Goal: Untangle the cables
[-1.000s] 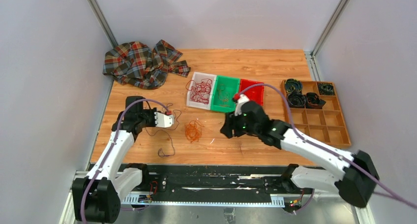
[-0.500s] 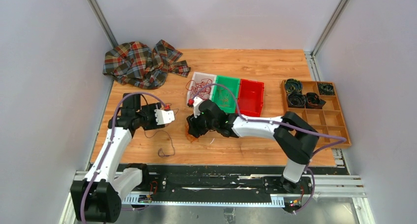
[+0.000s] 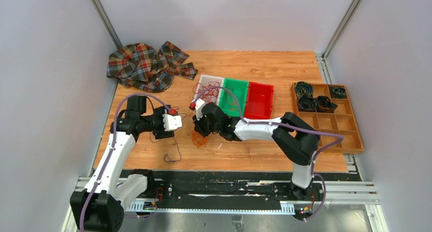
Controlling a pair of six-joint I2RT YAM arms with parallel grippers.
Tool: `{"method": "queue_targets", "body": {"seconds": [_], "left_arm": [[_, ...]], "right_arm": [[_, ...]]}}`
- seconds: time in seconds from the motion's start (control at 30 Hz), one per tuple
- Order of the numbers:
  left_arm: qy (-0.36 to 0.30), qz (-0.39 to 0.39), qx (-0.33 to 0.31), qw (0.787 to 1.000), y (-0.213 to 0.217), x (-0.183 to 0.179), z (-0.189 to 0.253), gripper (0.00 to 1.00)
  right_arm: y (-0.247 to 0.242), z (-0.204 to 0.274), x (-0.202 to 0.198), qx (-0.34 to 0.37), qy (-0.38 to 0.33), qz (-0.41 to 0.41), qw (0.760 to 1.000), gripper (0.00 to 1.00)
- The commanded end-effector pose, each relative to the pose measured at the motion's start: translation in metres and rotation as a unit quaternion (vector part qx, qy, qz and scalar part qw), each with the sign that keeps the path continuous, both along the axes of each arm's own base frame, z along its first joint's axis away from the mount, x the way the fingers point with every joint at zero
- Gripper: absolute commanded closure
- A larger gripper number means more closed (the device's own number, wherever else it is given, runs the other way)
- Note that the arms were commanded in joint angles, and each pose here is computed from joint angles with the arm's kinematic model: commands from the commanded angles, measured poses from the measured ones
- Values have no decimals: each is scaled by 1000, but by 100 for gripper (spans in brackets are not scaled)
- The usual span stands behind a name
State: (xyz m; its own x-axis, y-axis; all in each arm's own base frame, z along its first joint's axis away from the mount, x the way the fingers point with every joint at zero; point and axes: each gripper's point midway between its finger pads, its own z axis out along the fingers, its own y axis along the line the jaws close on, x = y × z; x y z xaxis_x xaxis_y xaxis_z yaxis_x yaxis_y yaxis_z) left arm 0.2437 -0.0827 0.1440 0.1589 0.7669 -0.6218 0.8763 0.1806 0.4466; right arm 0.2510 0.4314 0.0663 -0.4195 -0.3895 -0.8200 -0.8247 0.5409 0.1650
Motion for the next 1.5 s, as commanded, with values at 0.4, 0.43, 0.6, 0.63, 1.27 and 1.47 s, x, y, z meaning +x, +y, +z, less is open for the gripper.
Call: {"method": "queue_targets", "body": {"seconds": [0.4, 0.43, 0.6, 0.63, 1.27, 1.47], "left_arm": [[-14, -97, -18, 995, -99, 35, -13, 23], [-13, -105, -17, 994, -102, 34, -14, 24], [12, -136, -7, 991, -108, 23, -26, 35], [17, -138, -10, 990, -109, 20, -27, 39], [85, -180, -14, 980, -97, -40, -9, 45], [111, -63, -111, 986, -114, -17, 21, 30]], "right_arm": [[-26, 45, -11, 92, -31, -20, 995, 99], [-26, 46, -12, 97, -30, -18, 995, 99], [-25, 57, -17, 126, -24, -12, 992, 99], [-25, 59, -19, 130, -23, -11, 991, 99], [-39, 81, -21, 181, -9, -29, 983, 99], [-42, 90, -25, 195, -6, -30, 980, 99]]}}
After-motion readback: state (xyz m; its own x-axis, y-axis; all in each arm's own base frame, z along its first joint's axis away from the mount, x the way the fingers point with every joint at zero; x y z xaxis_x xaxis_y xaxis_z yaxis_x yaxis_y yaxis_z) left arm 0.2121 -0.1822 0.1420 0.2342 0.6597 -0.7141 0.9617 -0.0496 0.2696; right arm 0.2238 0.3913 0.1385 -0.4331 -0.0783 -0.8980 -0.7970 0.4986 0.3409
